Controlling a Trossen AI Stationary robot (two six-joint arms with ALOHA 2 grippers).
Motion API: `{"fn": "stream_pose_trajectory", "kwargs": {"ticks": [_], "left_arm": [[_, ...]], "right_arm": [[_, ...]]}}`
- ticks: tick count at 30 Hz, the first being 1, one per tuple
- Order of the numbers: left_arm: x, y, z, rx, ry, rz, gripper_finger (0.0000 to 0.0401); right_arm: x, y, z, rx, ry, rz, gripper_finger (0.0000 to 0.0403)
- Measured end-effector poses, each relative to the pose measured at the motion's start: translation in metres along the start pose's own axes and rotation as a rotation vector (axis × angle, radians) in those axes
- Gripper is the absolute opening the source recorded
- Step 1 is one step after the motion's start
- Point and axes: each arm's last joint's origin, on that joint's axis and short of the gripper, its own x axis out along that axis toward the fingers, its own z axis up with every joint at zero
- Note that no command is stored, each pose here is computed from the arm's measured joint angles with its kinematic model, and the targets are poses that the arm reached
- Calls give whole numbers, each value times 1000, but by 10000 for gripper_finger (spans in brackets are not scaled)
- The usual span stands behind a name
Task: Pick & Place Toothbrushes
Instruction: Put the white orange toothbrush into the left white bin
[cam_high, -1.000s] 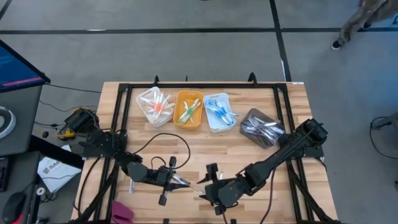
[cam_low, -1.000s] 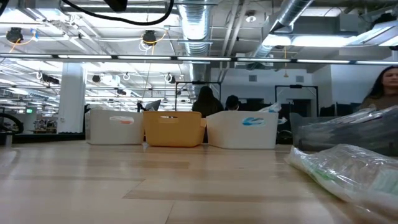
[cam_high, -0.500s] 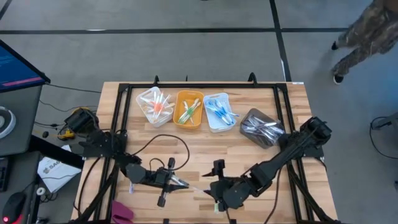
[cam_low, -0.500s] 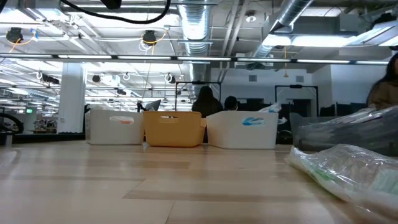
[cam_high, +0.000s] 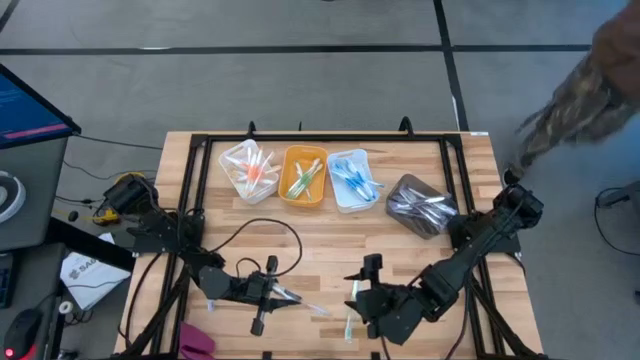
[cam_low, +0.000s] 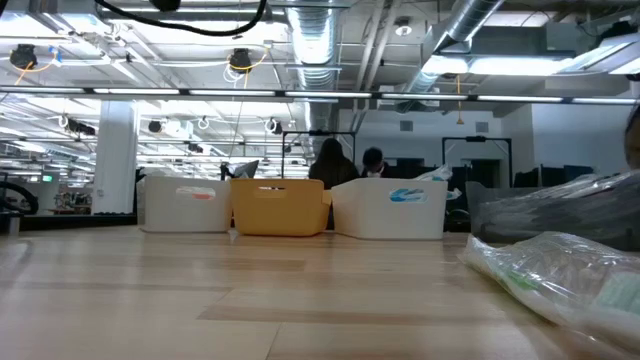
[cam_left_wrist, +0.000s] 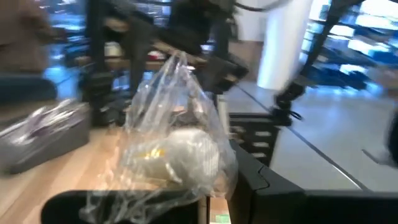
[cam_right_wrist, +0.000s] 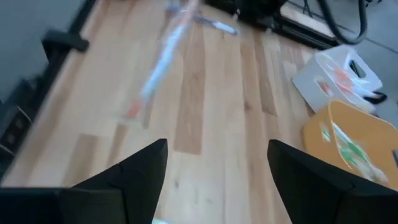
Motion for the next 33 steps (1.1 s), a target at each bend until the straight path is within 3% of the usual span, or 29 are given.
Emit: {"fn": "stream_pose_trajectory", "kwargs": {"ticks": [4, 12, 23, 33], "left_arm": [[2, 9, -2, -82, 9, 176, 11], [-3, 48, 27, -128, 60, 306, 11], [-63, 97, 93, -122, 54, 455, 11], [-102, 130, 104, -63, 123, 612, 11]], "right_arm": [[-1, -3, -8, -63, 69, -33, 271], [3, -28, -26, -47, 239, -187, 271], [25, -80, -34, -128, 391, -421, 271], [57, -126, -24, -104, 390, -471, 271]]}}
